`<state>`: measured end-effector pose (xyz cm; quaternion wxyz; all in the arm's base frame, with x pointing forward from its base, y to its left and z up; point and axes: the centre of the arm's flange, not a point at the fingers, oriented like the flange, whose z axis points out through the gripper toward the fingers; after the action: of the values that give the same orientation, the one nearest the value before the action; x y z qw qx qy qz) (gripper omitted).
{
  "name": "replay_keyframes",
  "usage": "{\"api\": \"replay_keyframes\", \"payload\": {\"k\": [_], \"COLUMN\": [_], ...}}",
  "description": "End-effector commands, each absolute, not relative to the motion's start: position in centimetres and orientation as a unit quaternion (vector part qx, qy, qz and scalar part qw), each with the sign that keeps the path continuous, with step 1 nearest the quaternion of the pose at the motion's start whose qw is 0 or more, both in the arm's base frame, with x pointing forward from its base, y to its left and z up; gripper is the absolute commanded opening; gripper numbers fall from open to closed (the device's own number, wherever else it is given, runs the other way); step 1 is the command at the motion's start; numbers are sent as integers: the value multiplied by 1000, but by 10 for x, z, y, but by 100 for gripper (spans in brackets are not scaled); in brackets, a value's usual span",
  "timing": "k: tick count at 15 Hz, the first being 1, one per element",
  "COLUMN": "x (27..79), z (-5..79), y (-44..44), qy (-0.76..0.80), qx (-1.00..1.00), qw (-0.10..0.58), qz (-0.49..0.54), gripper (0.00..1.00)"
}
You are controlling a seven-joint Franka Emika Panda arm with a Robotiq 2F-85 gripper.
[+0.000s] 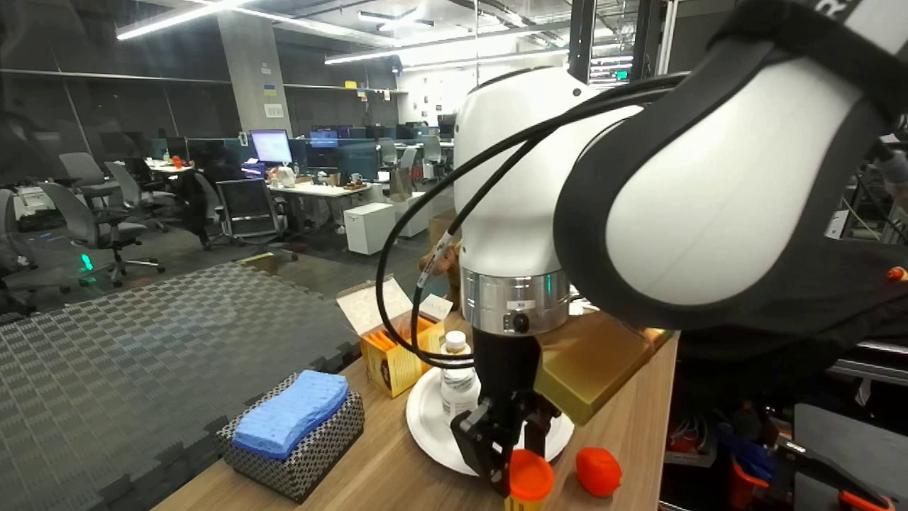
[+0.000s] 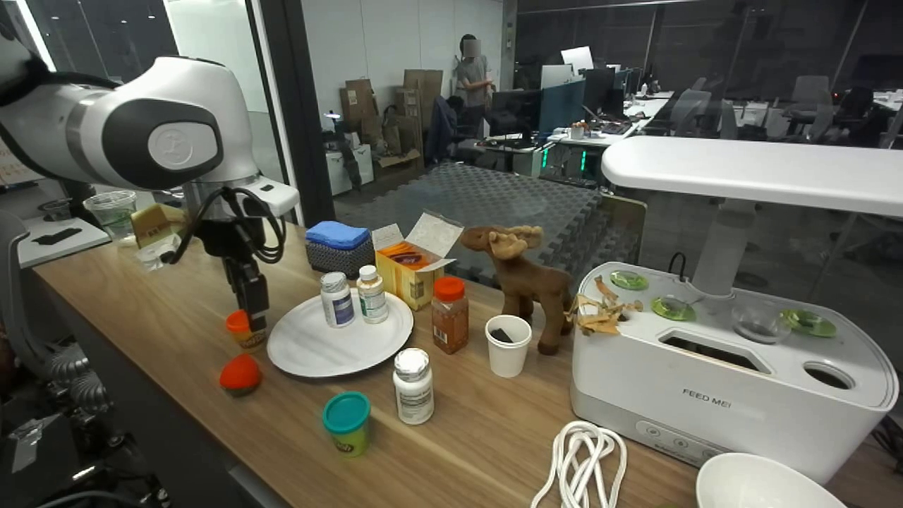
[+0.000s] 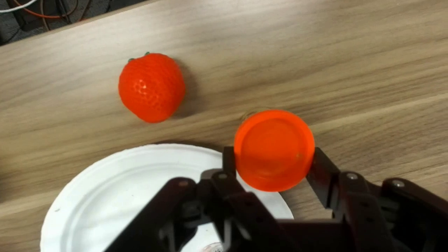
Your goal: Place the containers and orange plush toy on the white plate
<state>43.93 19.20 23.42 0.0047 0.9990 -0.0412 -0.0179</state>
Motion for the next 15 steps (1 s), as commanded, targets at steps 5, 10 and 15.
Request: {"api": "replay_keyframes", "payload": {"k": [5, 10, 15], "x": [469, 488, 502], "z": [262, 292, 310], "y": [188, 184, 177], "qy": [-45, -54, -74], "qx": [999, 998, 997], "qw": [5, 9, 4], "qz": [-23, -31, -19], "gripper": [29, 29, 29]}}
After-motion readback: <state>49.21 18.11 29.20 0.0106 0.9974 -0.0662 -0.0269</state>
